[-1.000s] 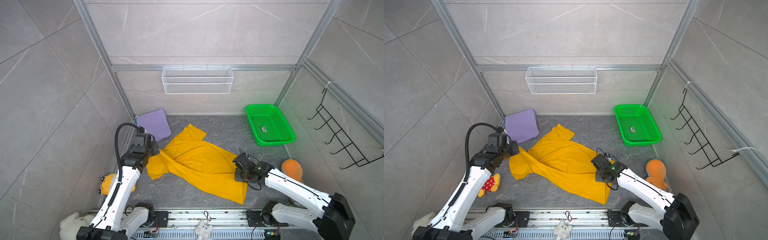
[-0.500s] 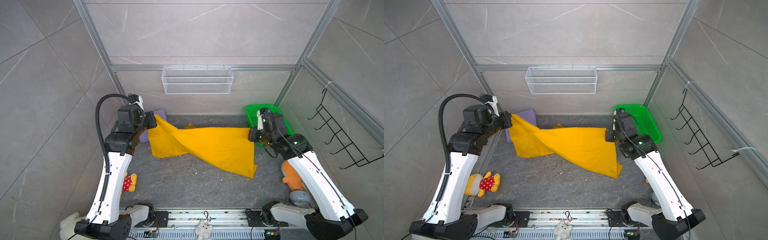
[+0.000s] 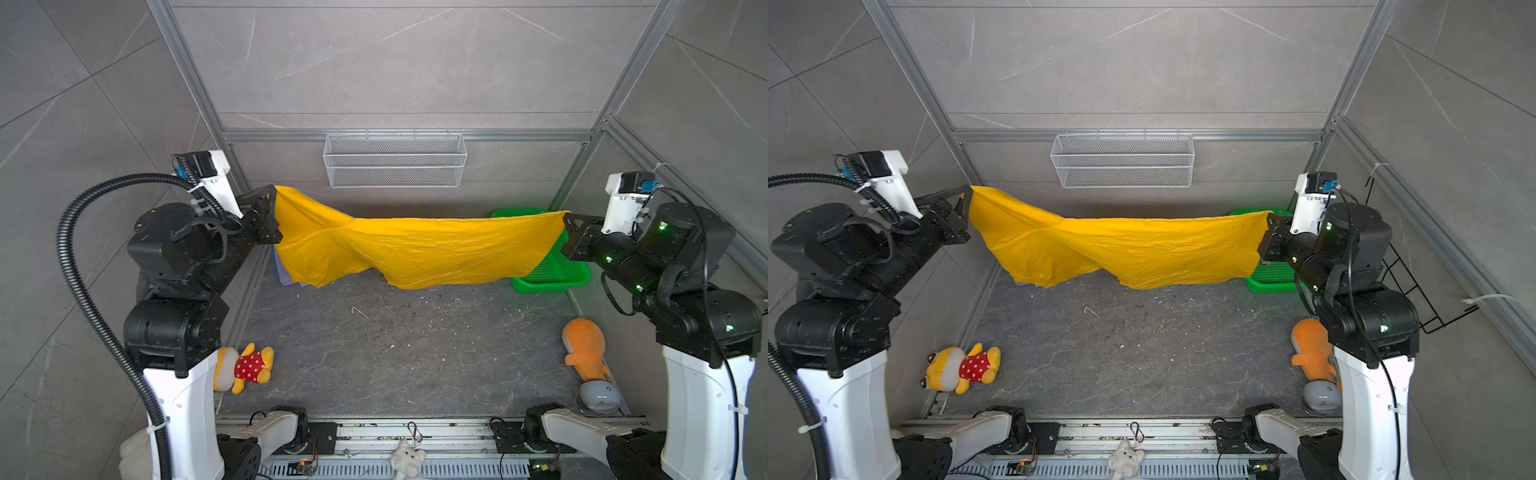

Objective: Fold and stack t-shirts
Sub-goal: Flatten out the T-shirt at the center of the table.

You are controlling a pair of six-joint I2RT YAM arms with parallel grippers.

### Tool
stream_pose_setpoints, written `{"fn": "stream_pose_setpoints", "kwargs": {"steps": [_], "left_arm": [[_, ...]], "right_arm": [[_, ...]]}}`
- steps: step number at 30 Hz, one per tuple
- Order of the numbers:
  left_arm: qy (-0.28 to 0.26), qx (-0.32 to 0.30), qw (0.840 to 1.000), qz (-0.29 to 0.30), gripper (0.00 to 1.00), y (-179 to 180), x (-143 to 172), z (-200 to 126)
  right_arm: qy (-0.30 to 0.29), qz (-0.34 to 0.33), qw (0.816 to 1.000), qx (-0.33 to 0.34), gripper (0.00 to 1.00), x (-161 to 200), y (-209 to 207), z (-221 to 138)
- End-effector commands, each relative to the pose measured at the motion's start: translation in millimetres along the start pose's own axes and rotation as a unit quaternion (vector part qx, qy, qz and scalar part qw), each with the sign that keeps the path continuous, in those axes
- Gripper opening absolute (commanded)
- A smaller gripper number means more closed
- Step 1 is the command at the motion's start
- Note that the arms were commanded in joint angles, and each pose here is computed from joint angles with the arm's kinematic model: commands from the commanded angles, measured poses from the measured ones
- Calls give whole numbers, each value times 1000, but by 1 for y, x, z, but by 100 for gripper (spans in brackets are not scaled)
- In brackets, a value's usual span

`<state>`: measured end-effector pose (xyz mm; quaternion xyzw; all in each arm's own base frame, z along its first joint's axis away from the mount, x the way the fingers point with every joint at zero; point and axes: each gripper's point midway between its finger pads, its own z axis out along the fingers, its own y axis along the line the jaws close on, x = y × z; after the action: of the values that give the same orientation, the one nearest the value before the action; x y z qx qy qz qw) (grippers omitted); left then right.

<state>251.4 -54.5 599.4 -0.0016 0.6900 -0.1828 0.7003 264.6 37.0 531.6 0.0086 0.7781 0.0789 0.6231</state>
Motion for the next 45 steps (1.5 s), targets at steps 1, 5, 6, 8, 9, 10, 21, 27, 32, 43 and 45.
{"fn": "stream_pose_setpoints", "kwargs": {"steps": [1,5,6,8,9,10,21,27,32,43,45], "left_arm": [[-45,18,998,37,0,-14,-32,-29],[-95,20,994,56,0,-23,-65,-50],[-106,22,992,58,0,-25,-72,-53],[-118,35,990,62,0,-31,-81,-49],[-116,38,991,62,0,-32,-83,-43],[-107,44,991,64,0,-32,-81,-31],[72,53,995,35,0,12,24,152],[28,73,997,-8,0,27,-4,172],[-61,99,993,-21,0,17,-65,125],[-99,149,984,-9,0,-29,-80,31],[-64,150,986,-17,0,-24,-49,32]], "right_arm": [[-30,-26,999,-14,0,-19,4,-32],[-70,-37,997,-18,0,-46,6,-61],[-75,-38,996,-18,0,-52,7,-65],[-73,-39,996,-13,0,-59,6,-62],[-68,-39,997,-14,0,-60,7,-57],[-59,-37,997,-16,0,-60,9,-49],[117,-22,992,-41,0,15,24,122],[89,-13,994,-57,0,-8,27,152],[18,6,998,-61,0,-47,21,114],[-6,21,1000,-22,0,-52,-14,48],[35,29,999,-21,0,-25,-17,58]]}}
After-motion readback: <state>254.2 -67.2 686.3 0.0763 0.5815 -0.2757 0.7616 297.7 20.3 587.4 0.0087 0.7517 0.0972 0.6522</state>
